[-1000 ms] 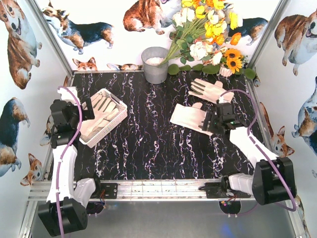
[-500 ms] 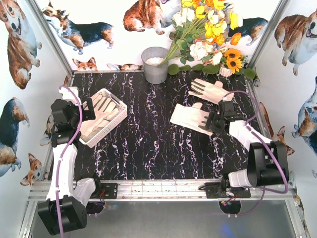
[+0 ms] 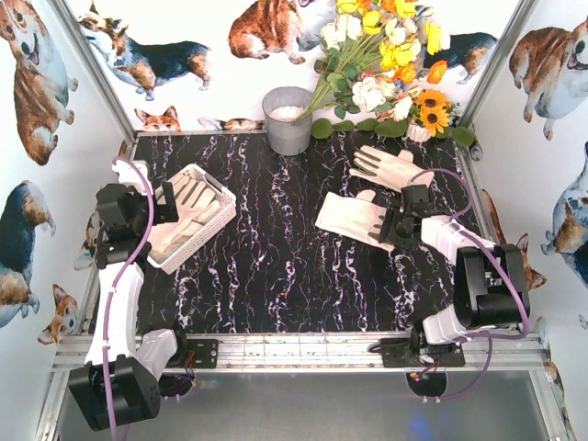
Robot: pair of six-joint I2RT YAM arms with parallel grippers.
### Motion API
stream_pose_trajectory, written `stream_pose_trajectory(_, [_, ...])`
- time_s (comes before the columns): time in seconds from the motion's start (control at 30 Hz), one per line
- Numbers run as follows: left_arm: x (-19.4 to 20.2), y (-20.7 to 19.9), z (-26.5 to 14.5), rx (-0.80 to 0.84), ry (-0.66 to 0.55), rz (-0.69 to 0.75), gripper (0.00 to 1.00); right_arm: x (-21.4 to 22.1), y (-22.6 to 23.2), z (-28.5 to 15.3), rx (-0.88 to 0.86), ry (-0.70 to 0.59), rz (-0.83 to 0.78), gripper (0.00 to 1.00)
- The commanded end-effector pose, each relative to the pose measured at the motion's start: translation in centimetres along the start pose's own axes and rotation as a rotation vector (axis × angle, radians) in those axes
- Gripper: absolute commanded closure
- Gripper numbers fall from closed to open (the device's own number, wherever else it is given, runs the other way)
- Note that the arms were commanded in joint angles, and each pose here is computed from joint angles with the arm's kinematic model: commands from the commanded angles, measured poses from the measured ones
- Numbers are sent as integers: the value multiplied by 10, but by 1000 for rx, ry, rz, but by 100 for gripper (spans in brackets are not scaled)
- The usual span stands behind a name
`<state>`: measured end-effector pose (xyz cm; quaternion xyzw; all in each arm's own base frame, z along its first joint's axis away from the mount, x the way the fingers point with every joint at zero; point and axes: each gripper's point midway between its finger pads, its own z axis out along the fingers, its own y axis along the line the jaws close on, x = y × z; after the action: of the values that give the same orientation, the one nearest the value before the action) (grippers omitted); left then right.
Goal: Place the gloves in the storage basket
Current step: Pick up the glove from the center of the board.
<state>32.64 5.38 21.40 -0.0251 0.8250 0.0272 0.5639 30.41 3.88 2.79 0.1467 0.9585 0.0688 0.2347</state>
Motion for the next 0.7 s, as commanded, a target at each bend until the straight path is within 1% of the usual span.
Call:
stream_pose_trajectory(0.0, [-5,-4,2,20,-16,16,0,-3,3,2,-7,8,1,47])
stream_pose_trajectory(0.07, [-5,-4,1,21,-17,15,0,1,4,3,-15,25,5,52])
stream_pose_trajectory(0.27, [-6,-8,1,38,-21,14,0,4,7,-6,-42,1,25,78])
stream_pose_trajectory(0.33, [-9,-29,-1,124,-28,38,0,2,12,-12,-69,-11,19,90])
stream_pose_trajectory(0.4, [-12,-70,-7,279,-55,135,0,2,18,-22,-95,-21,7,97])
stream_pose_trajectory(0.43, [-5,-90,-12,343,-61,186,0,-2,23,-31,-116,-39,-1,100])
stream_pose_trajectory(0.53, [13,-141,-28,464,-67,313,0,-6,41,-58,-183,-71,-36,100])
stream_pose_trajectory(0.67, [18,-194,-53,570,-74,386,0,-8,69,-97,-296,-108,-81,100])
